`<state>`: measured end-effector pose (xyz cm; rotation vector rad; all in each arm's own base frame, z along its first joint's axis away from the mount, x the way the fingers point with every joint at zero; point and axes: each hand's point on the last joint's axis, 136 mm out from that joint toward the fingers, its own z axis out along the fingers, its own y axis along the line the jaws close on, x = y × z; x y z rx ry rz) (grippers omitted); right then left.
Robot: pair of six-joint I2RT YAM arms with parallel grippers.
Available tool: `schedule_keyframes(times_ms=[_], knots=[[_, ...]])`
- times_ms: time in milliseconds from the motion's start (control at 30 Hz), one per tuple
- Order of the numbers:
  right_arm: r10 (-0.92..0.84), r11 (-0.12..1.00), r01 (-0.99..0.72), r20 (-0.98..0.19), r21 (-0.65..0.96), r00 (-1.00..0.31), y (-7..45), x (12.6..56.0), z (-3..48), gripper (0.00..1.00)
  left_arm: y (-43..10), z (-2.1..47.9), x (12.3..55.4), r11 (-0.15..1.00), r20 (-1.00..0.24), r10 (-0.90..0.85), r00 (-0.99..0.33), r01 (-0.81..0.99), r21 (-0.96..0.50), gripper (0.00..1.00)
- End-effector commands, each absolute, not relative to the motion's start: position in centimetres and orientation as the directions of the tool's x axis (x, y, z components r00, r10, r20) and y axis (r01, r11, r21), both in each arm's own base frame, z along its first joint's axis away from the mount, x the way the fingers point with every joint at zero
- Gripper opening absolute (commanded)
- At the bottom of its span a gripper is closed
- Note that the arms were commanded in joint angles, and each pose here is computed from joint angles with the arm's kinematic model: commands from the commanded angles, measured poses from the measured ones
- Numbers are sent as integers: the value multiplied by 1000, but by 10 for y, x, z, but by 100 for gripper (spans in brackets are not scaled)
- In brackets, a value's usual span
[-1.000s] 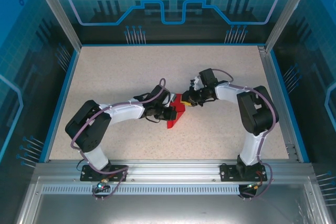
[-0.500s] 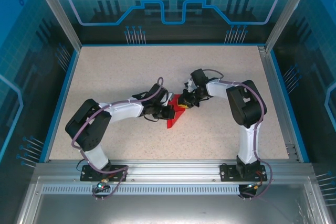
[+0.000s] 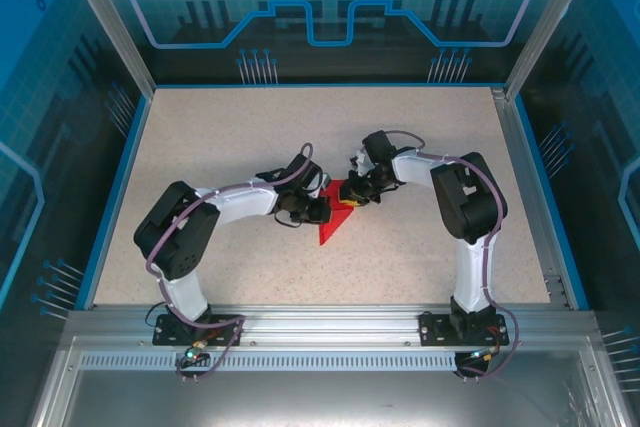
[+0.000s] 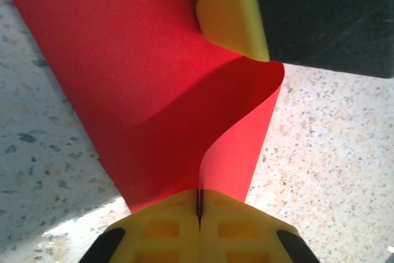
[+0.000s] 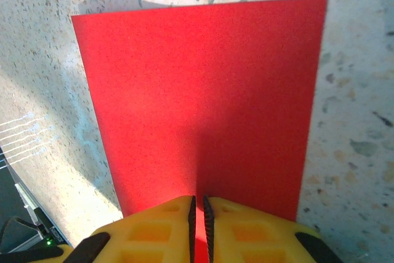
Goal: Fold a paper plane with a square sheet of paper (pick it up from the middle)
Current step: Third fold the triangle at the center of the table.
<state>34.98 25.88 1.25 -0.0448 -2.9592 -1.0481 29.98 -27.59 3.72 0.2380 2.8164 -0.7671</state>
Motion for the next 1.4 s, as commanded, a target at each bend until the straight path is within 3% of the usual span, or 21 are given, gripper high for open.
schedule_keyframes(times_ms=[0, 1367], knots=[[25, 831, 59, 69, 553, -997, 248, 336, -8, 16, -264, 31, 306, 883, -245, 117, -962, 214, -418, 6], [30, 827, 79, 97, 557, -995, 249, 330, -12, 18, -260, 10, 312, 901, -244, 140, -960, 226, -372, 9]])
